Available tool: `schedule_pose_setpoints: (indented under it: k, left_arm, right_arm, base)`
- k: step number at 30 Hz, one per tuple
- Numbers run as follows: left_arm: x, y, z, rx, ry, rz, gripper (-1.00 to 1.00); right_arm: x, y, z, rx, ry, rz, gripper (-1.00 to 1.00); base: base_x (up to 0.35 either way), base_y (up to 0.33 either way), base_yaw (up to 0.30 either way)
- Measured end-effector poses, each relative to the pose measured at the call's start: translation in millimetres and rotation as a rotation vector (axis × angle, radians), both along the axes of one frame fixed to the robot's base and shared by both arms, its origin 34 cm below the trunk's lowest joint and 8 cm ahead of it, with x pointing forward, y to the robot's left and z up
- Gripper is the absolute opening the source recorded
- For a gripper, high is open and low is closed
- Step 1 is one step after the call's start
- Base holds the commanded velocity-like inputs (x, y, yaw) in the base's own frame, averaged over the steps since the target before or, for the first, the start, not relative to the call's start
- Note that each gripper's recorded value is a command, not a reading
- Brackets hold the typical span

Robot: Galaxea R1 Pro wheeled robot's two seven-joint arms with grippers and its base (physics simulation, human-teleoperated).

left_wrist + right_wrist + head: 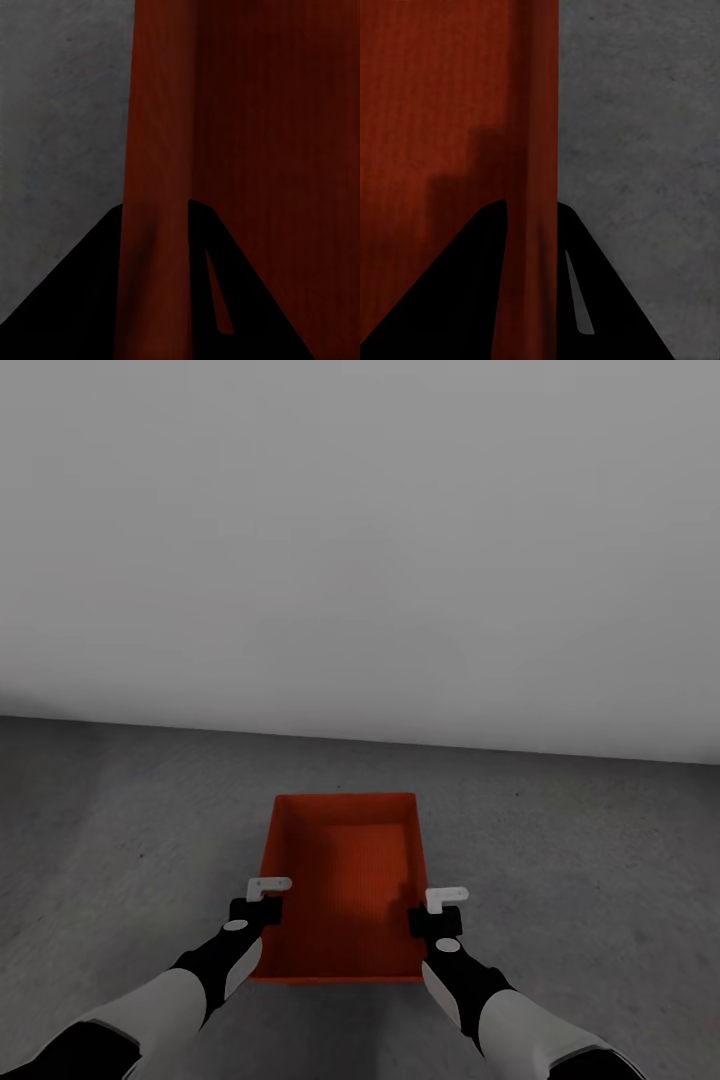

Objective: Move the two storage containers from the living room to the garage. In the garage, place one container on the floor and stack the other container on top of it (either order is fine).

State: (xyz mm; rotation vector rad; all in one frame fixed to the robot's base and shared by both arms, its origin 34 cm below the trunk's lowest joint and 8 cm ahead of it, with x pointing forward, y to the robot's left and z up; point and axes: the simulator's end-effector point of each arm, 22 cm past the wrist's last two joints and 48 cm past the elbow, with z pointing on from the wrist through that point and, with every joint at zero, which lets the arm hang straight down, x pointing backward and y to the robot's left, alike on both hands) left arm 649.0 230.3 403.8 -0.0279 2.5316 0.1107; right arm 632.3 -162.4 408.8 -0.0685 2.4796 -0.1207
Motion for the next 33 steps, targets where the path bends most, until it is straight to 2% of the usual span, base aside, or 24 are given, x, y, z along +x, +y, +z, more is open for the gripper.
schedule_pose_setpoints:
  k: [1,2,3,8,29,33]
  left_arm:
    - [-0.1,0.0,0.1,0.0,-0.001,0.001,-1.0]
    - [-0.2,0.0,0.2,-0.001,-0.001,0.001,1.0]
    - [0.9,4.9,-7.9,-0.002,-0.023,0.02,1.0]
    - [0.1,8.7,-10.8,0.003,-0.018,0.036,1.0]
    - [3.0,6.6,-9.2,-0.006,-0.025,0.037,1.0]
    - [3.0,9.4,-7.1,0.005,-0.024,0.046,1.0]
  right_arm:
    - [0.1,0.0,0.2,0.0,-0.001,0.001,-1.0]
    - [0.2,-0.1,0.4,-0.001,-0.001,0.001,1.0]
    - [-0.9,-9.5,-9.8,-0.033,0.011,0.007,1.0]
    - [-1.6,-11.9,-13.1,-0.032,0.017,-0.003,1.0]
    - [-1.5,-13.0,-13.2,-0.033,0.017,-0.003,1.0]
    - [-1.2,-13.0,-11.3,-0.033,0.017,-0.003,1.0]
  base:
    - [0.0,0.0,0.0]
    - [0.0,0.0,0.0]
    - [0.0,0.0,0.0]
    - [0.0,0.0,0.0]
    - [0.0,0.0,0.0]
    - [0.0,0.0,0.0]
